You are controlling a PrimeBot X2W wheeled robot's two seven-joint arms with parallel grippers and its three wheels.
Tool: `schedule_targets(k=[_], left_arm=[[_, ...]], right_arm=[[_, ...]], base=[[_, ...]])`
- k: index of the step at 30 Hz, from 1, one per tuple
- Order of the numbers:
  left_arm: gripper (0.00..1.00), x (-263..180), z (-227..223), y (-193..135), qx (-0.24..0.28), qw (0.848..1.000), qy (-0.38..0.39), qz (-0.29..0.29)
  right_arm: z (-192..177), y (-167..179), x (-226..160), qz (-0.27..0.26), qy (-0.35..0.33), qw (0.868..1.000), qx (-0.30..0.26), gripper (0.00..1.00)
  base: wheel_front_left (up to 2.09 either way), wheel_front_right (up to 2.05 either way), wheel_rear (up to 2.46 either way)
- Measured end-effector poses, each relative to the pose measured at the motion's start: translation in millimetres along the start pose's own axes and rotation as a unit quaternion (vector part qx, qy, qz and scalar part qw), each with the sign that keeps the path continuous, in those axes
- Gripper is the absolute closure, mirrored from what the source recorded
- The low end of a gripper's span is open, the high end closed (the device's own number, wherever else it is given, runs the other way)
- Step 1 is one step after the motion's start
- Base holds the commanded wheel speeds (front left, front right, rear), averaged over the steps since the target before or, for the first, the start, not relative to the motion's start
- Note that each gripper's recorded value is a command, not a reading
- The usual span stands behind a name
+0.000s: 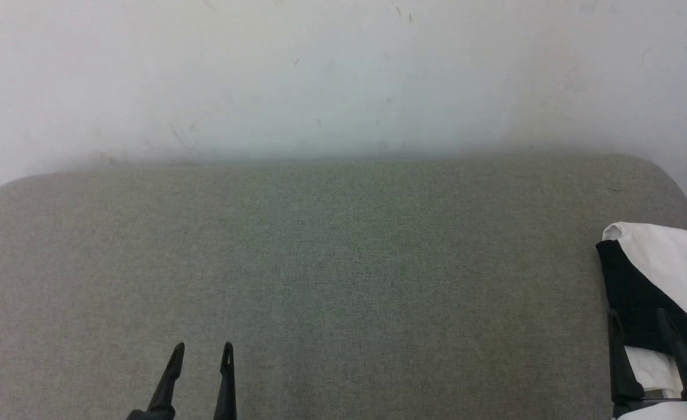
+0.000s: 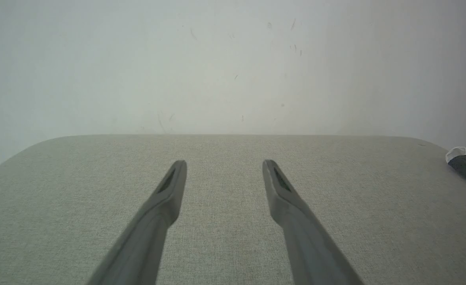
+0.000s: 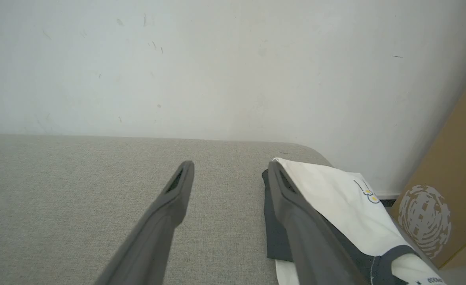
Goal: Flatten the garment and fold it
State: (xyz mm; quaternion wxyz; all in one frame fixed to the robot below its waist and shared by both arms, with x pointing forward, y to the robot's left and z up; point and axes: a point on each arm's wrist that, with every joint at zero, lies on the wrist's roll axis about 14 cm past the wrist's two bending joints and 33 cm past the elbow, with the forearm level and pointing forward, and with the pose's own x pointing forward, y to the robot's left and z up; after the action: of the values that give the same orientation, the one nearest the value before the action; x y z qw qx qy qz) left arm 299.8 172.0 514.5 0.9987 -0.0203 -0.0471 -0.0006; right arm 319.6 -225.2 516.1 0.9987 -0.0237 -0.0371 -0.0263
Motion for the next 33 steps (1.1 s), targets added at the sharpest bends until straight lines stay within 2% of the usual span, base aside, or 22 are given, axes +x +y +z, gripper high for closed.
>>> schedule_targets(k=[1,2,33], left_arm=[[0.00,0,0,0,-0.001,1.000,0.000,0.000],[1.00,0,0,0,0.000,1.000,0.000,-0.001],[1.00,11,-3,0,0.006,1.000,0.016,-0.002]], right_arm=[[0,0,0,0.000,0.001,1.000,0.001,0.00],[-1,0,0,0.000,0.002,1.000,0.001,1.00],[-4,12,7,0.016,0.016,1.000,0.004,1.00]], base=[[0.00,0.00,0.00],[0.00,0.00,0.00],[0.00,0.00,0.00]])
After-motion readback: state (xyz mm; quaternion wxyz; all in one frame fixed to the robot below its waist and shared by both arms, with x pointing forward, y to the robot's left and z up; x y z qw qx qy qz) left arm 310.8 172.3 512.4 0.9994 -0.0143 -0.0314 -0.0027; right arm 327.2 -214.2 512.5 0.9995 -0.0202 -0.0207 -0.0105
